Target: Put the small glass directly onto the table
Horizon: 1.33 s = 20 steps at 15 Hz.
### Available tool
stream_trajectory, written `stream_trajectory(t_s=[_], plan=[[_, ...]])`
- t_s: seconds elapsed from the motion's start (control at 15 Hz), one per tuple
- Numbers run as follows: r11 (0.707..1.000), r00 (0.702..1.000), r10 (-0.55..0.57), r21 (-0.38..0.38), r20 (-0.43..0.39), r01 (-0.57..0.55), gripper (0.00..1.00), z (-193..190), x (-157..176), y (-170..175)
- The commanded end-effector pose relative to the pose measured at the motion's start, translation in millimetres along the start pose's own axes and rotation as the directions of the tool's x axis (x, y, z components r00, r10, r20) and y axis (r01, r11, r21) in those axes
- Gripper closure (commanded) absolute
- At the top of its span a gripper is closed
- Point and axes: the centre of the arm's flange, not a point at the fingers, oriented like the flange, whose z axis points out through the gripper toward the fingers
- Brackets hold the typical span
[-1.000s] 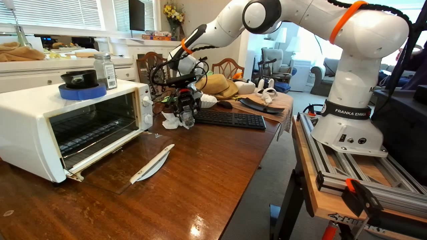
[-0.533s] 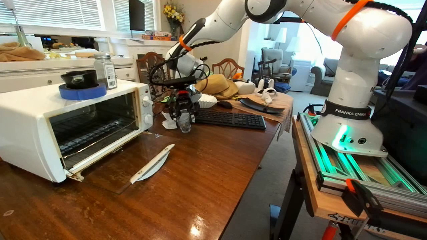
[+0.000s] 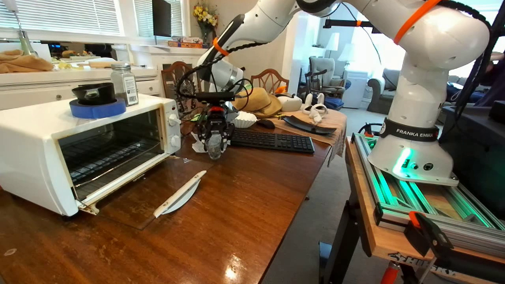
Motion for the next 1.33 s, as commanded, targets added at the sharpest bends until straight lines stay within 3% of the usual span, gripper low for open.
stream_trajectory(t_s=[0.0, 0.33, 0.73, 0.93, 1.27], plan=[[0.995, 0.999, -0.047, 0.085, 0.012, 0.045, 0.69, 6, -13, 20], [0.978, 0.988, -0.123, 0.182, 0.093, 0.104, 0.69, 7, -11, 33], [0.943, 0.940, -0.238, 0.292, 0.244, 0.163, 0.69, 4, 3, 52], [0.940, 0.923, -0.251, 0.302, 0.292, 0.160, 0.69, 4, 7, 59], [0.958, 0.924, -0.205, 0.258, 0.322, 0.122, 0.69, 3, -1, 64]])
